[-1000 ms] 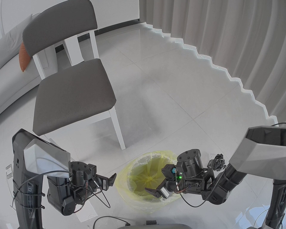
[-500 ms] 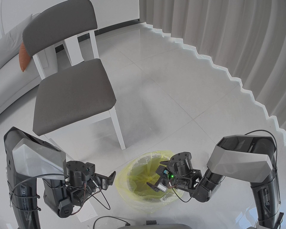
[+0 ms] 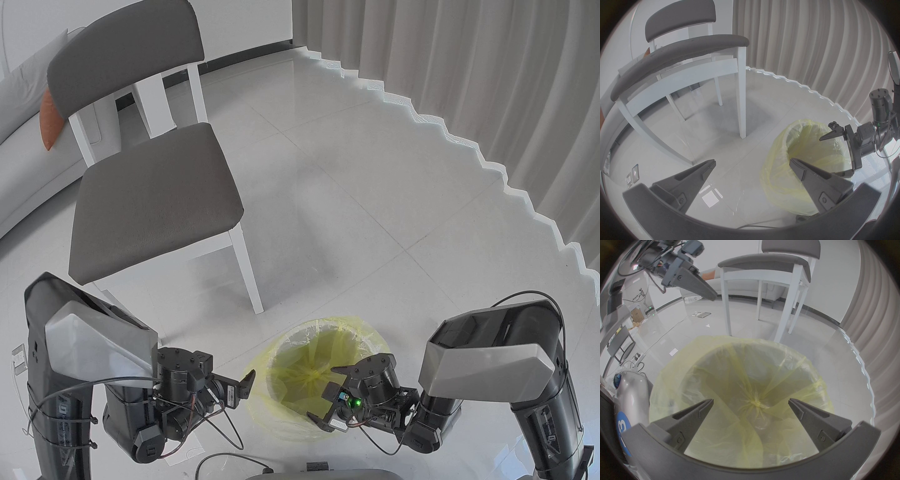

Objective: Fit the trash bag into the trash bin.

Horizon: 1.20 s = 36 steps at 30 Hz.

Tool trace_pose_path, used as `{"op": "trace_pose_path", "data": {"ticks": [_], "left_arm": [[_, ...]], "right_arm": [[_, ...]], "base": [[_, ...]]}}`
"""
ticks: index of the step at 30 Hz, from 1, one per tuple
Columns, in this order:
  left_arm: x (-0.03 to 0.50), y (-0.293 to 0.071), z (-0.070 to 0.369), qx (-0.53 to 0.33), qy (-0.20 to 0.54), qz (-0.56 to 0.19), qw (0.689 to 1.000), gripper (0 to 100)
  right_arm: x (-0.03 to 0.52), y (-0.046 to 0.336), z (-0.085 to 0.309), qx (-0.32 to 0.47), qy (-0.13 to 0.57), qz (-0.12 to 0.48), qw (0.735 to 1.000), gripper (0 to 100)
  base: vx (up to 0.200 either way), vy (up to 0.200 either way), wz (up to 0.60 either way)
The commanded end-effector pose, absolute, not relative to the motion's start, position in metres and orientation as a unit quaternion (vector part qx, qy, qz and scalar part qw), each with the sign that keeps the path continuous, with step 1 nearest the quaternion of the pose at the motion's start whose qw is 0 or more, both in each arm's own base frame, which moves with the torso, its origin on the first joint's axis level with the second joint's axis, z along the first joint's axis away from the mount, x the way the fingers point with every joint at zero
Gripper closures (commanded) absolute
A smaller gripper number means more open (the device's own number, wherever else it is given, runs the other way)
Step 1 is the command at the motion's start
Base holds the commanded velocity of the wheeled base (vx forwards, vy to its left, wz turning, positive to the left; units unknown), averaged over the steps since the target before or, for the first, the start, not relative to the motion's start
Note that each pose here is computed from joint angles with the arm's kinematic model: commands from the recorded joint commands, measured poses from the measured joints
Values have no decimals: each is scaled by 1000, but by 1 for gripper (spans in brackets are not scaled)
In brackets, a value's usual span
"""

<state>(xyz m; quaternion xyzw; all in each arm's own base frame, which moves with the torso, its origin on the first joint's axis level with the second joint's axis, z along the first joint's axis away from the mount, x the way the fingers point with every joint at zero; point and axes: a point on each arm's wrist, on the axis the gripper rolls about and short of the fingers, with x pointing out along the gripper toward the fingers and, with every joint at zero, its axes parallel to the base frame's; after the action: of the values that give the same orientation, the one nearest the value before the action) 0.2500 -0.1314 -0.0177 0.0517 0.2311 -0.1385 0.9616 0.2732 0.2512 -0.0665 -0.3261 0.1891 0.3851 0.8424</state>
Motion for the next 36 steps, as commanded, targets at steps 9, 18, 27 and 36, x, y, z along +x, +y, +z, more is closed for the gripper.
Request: {"op": "trace_pose_path", "data": {"ticks": [9, 18, 27, 36], "left_arm": [[273, -140, -64, 62, 251, -133, 957, 0], [273, -126, -78, 81, 277, -115, 951, 0], [277, -127, -87, 112, 281, -125, 945, 0], [295, -136, -84, 124, 302, -128, 937, 0]], "right_arm": [[232, 258, -76, -350, 194, 408, 821, 0], [226, 261, -77, -353, 194, 416, 816, 0], [223, 259, -77, -353, 197, 417, 814, 0], [215, 259, -75, -356, 199, 424, 809, 0]], "base": [[0, 0, 0], [0, 0, 0], [0, 0, 0], [0, 0, 0]]}}
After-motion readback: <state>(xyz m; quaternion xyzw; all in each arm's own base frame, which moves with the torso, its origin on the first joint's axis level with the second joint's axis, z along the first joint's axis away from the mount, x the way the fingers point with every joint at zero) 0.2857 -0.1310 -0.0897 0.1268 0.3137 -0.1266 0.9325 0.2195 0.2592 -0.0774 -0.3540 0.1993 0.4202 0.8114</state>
